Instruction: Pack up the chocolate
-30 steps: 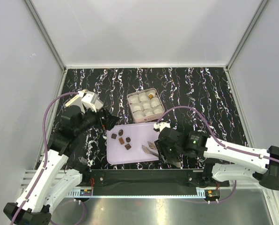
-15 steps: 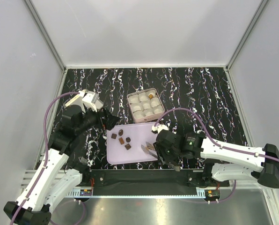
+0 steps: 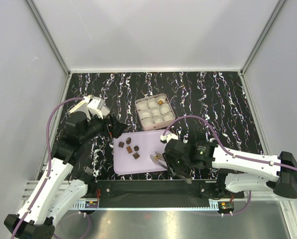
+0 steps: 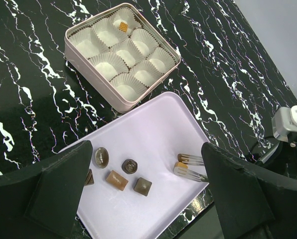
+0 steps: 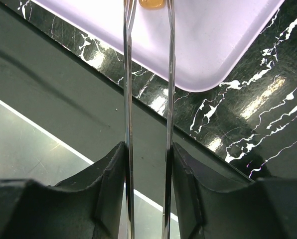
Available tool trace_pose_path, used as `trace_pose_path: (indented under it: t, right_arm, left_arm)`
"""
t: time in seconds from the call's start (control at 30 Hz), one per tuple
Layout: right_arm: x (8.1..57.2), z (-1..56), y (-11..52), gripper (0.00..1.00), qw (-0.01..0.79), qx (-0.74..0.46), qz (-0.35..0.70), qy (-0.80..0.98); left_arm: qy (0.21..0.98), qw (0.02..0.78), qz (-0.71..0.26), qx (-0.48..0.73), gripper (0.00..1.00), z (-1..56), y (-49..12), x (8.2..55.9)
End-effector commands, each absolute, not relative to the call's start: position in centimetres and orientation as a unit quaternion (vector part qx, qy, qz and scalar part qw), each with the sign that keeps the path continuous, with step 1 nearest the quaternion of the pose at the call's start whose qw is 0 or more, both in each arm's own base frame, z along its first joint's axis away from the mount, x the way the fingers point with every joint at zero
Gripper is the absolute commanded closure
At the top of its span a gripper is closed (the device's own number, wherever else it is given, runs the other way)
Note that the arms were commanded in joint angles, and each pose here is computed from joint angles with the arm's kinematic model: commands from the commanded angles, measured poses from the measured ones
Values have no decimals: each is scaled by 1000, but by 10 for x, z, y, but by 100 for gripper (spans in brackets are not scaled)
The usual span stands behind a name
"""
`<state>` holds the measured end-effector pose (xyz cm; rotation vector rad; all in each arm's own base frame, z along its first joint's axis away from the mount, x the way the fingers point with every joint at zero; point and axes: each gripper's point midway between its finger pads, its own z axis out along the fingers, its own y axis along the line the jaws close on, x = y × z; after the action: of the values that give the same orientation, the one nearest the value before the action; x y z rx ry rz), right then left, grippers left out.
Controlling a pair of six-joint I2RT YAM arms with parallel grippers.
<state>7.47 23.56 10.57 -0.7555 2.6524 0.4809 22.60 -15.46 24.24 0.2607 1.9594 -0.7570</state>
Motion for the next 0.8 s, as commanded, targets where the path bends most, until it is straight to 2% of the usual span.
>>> trace_pose_path:
  t: [0.0,0.5,0.77]
  right_arm:
    - [79,120,243,54,192,-260,180,929]
    - [84,127,240,60,202,-255,169,930]
    - [103,162,251,60,241,-253,153,924]
  left_arm:
    - [787,511,-324,119,1,258,-158,228]
    - [789,509,-322,117,1,256,-157,229]
    - [789,508,-324,116,1,257,-157,229]
